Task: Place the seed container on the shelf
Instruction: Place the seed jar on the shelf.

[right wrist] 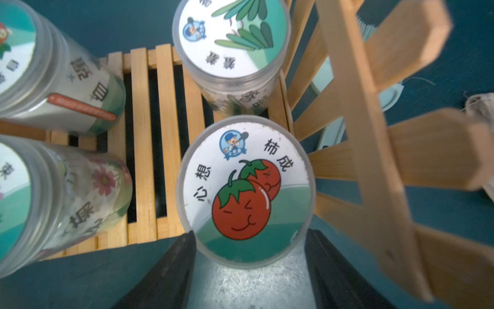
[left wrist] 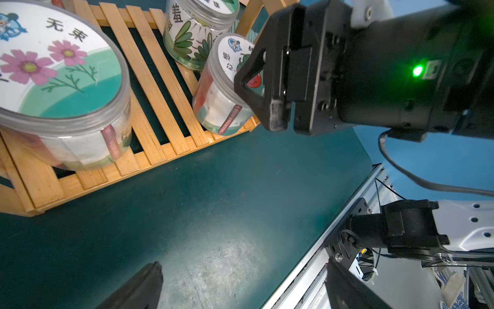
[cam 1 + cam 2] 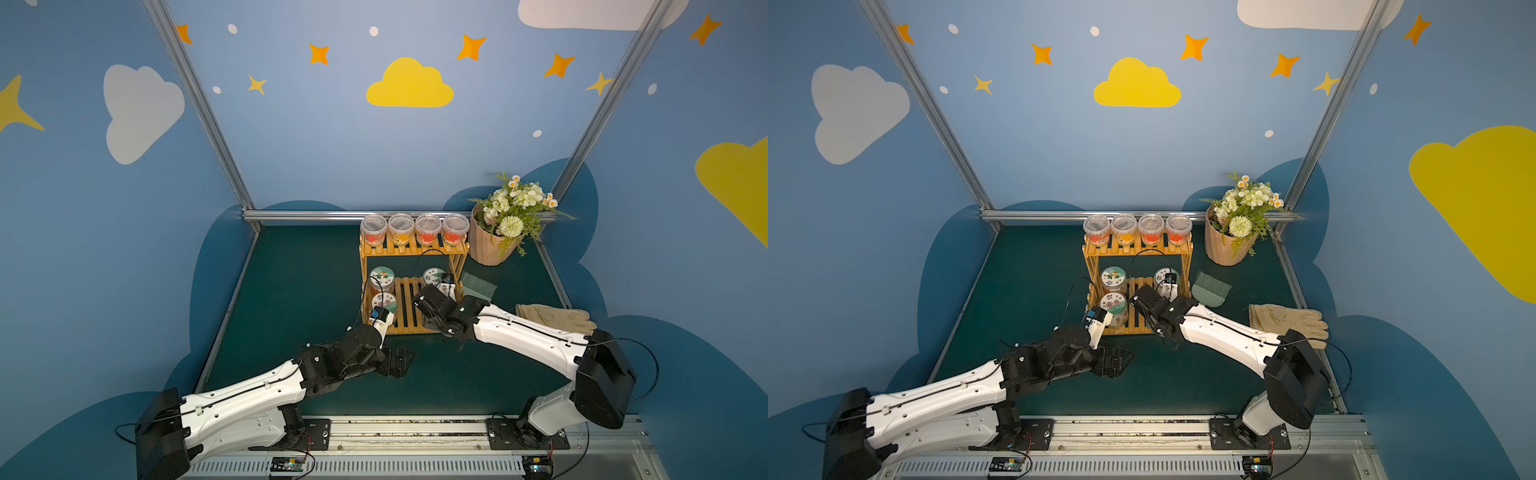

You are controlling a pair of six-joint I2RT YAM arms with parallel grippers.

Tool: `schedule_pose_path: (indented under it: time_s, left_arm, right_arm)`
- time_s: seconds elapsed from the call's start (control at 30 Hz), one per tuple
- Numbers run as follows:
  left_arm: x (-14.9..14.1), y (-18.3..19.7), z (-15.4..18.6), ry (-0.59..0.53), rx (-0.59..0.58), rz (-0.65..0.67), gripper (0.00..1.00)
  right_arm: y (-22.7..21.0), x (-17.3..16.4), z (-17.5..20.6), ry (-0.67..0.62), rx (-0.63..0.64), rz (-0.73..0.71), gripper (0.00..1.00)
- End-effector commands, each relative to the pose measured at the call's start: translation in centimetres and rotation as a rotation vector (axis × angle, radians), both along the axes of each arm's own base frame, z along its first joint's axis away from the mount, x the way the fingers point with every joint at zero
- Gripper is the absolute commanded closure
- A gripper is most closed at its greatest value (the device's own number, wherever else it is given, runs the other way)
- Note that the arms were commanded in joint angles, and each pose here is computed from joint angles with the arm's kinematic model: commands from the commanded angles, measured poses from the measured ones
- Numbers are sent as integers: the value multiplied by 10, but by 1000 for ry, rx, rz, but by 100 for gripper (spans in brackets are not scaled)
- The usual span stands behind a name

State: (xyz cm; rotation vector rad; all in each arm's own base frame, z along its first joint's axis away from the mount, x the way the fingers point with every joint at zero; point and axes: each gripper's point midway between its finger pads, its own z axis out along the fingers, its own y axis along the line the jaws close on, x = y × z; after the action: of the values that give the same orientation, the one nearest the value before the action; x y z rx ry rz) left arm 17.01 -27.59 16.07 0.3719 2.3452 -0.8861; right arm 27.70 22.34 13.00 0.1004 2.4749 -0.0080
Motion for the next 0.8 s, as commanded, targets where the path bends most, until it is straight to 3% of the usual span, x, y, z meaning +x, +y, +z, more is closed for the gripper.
schedule_pose_path:
  time_s: [0.0, 0.2, 0.5, 0.77]
  left_arm:
    - [0, -1, 10, -10, -1, -10, 0]
    - [1, 0, 7, -6, -11, 2, 0]
    - [1, 2, 7, -16, 7, -3, 0]
    - [2, 4, 8, -22, 4, 1, 0]
  right_arm:
    - [-11, 12, 2, -43, -38, -47, 32]
    - [-5, 12, -1, -20, -11, -5, 32]
    - [14, -12, 17, 35, 65, 189, 13]
    - [21, -30, -1, 139, 83, 253, 12]
